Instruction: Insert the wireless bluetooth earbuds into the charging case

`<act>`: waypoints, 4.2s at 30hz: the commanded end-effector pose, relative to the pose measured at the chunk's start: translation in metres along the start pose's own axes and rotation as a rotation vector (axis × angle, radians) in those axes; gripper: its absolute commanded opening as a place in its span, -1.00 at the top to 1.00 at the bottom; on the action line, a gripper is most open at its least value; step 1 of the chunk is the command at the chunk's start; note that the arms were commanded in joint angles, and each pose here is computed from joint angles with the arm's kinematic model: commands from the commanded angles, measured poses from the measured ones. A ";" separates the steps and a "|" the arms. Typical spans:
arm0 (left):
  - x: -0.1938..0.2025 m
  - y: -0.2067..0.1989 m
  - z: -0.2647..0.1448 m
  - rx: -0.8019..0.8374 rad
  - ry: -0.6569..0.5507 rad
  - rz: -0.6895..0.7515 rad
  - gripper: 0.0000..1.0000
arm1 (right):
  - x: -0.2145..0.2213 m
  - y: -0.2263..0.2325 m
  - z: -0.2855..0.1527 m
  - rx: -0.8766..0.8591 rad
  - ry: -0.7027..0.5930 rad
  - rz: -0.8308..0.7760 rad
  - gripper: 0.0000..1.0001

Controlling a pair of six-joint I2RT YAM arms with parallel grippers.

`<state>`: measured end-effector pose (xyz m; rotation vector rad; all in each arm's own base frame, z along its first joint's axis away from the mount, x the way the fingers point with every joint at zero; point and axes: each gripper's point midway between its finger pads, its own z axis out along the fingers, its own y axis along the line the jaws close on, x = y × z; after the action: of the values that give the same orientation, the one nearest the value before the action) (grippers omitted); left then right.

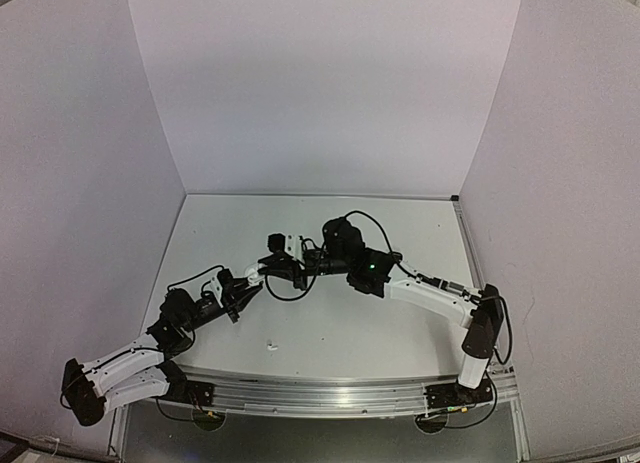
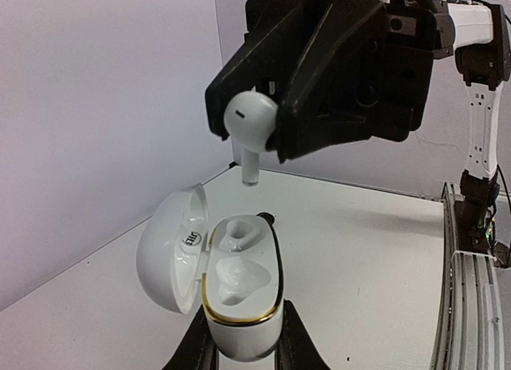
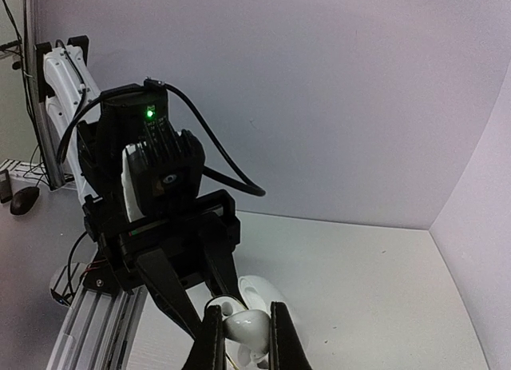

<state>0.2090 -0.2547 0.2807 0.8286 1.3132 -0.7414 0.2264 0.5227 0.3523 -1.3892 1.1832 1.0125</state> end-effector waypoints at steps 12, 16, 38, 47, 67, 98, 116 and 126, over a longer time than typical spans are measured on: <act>-0.028 -0.001 0.000 0.018 -0.075 0.040 1.00 | 0.014 0.002 0.008 -0.054 0.045 0.034 1.00; -0.028 -0.001 0.000 0.017 -0.078 0.042 1.00 | 0.017 0.000 0.009 -0.049 0.054 0.025 1.00; -0.025 0.002 -0.002 0.004 -0.071 0.036 1.00 | 0.005 -0.001 0.008 -0.061 0.057 0.042 0.31; -0.021 0.009 -0.003 -0.028 -0.057 0.003 1.00 | -0.026 -0.001 0.001 -0.067 -0.002 0.054 0.06; -0.026 0.080 -0.042 -0.399 -0.066 -0.009 1.00 | 0.174 -0.007 -0.013 0.668 0.708 0.769 -0.29; -0.025 0.084 -0.056 -0.425 -0.079 -0.024 1.00 | 0.312 0.108 0.084 0.369 1.042 0.794 0.26; -0.022 0.083 -0.055 -0.421 -0.072 -0.026 1.00 | 0.319 0.126 0.078 0.343 1.094 0.741 0.43; -0.022 0.083 -0.056 -0.419 -0.073 -0.025 1.00 | 0.321 0.121 0.077 0.368 1.100 0.707 0.67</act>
<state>0.2497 -0.1652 0.3028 0.4531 1.3676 -0.4723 0.1606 0.5580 0.0120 -1.2043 2.6499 0.3994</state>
